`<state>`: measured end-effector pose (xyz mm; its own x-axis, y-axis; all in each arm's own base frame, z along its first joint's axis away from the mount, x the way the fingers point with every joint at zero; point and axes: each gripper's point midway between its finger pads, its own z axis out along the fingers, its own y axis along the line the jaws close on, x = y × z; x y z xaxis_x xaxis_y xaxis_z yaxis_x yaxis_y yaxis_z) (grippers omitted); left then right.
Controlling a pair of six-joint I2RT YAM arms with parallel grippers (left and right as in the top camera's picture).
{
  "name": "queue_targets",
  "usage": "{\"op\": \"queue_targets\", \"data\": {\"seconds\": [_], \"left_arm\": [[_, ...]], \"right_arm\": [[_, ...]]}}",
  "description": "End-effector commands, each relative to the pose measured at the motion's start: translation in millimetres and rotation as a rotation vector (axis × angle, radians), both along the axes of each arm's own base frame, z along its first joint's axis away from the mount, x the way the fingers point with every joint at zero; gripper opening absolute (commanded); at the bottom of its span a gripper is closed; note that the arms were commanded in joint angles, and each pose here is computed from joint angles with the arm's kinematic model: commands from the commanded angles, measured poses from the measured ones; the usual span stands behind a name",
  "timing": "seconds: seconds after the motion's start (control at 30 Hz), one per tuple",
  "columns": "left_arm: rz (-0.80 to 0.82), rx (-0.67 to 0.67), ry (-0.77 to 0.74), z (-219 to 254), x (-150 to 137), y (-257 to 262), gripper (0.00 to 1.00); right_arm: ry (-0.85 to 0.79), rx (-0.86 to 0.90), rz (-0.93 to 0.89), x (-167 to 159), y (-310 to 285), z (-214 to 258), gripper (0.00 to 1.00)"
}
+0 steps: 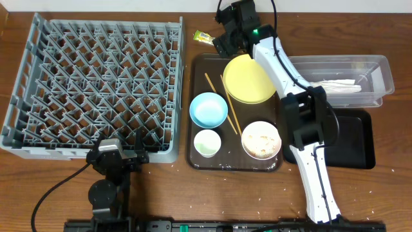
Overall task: Sort waste into correct bins and load items into the dishwasher
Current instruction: 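Reach the right gripper to the yellow snack wrapper and grasp it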
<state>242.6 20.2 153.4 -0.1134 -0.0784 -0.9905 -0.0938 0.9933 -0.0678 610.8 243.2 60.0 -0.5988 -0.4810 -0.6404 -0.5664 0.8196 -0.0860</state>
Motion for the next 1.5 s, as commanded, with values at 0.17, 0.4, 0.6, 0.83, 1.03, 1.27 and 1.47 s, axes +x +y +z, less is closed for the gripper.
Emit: {"op": "queue_targets", "data": {"seconds": [0.17,0.4,0.6,0.83,1.03,1.27,1.47], "left_arm": [[0.008,0.004,0.037,-16.2,0.2,1.7,0.95],[0.008,0.004,0.037,-16.2,0.2,1.7,0.95],[0.008,0.004,0.037,-16.2,0.2,1.7,0.95],[0.008,0.004,0.037,-16.2,0.2,1.7,0.95],[0.008,0.004,0.037,-16.2,0.2,1.7,0.95],[0.008,0.004,0.037,-16.2,0.2,1.7,0.95],[0.008,0.004,0.037,-16.2,0.2,1.7,0.95]], "right_arm": [[0.03,0.066,-0.009,4.2,15.6,-31.6,0.85],[0.052,0.06,-0.014,3.0,14.1,-47.2,0.69],[0.06,0.062,-0.02,2.2,13.9,-50.7,0.45],[0.063,0.064,-0.024,2.1,13.3,-50.9,0.22],[0.059,0.083,-0.062,6.2,10.4,-48.3,0.01],[0.003,0.209,-0.091,14.6,14.5,25.6,0.01],[-0.096,0.246,-0.064,19.4,28.8,68.7,0.76]]}}
